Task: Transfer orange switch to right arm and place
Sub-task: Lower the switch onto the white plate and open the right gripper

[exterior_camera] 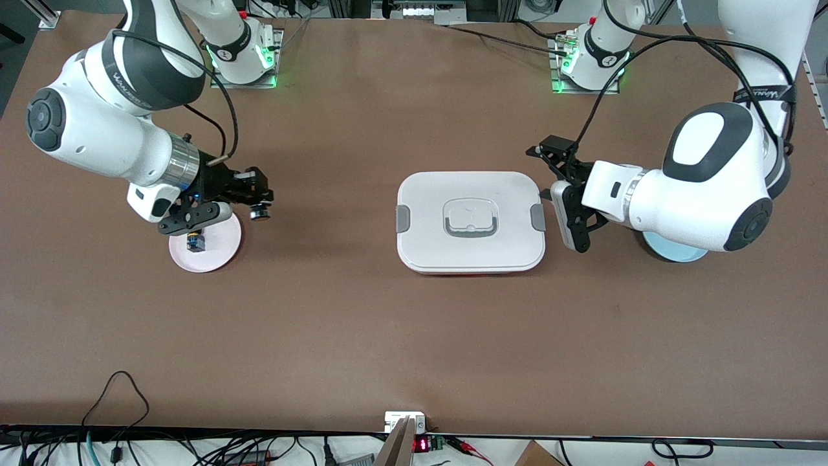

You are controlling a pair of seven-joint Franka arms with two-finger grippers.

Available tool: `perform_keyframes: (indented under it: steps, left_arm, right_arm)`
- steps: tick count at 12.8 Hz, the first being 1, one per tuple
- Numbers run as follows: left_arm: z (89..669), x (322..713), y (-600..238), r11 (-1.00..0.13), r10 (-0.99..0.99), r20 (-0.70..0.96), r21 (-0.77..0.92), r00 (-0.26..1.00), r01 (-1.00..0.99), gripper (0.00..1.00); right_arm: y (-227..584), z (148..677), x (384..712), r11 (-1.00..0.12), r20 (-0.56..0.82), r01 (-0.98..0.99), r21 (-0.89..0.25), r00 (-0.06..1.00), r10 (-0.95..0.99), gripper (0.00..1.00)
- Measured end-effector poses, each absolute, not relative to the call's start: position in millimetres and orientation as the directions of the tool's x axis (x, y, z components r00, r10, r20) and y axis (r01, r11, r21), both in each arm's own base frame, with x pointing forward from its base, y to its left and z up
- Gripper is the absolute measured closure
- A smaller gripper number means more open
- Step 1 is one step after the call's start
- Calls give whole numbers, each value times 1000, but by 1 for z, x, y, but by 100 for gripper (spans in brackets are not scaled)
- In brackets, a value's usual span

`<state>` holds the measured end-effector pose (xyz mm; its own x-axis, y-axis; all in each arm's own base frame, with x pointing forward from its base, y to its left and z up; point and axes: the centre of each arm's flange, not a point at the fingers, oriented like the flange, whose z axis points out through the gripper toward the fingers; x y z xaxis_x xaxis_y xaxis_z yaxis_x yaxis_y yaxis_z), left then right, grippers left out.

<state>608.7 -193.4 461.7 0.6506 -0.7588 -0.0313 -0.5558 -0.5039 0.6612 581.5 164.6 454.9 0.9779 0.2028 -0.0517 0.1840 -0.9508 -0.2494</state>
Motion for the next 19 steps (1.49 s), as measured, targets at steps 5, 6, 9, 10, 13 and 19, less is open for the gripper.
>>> perform_keyframes:
  steps: [5,6,9,10,13,19]
  left_arm:
    - [480,609,-142,-779,-628,-308,253,715,-574,0]
    - [492,608,-136,-825,-560,-333,145,759,-546,0]
    - [535,598,-134,-938,-314,-303,-50,900,-344,0]
    - [549,597,-134,-955,-259,-273,-71,926,-288,0]
    - [585,600,-117,-990,-114,-148,-68,982,-125,0]
    - [614,547,-59,-1000,30,45,-2,999,30,0]
  right_arm:
    - [127,414,580,-972,-83,230,-47,969,234,59]
    - [121,399,578,-974,-78,225,-37,971,228,59]
    - [106,345,569,-978,-57,208,-20,976,208,59]
    - [99,328,565,-980,-53,198,-15,979,198,59]
    - [76,273,556,-983,-31,185,0,982,185,59]
    - [40,212,548,-983,-35,185,17,982,184,59]
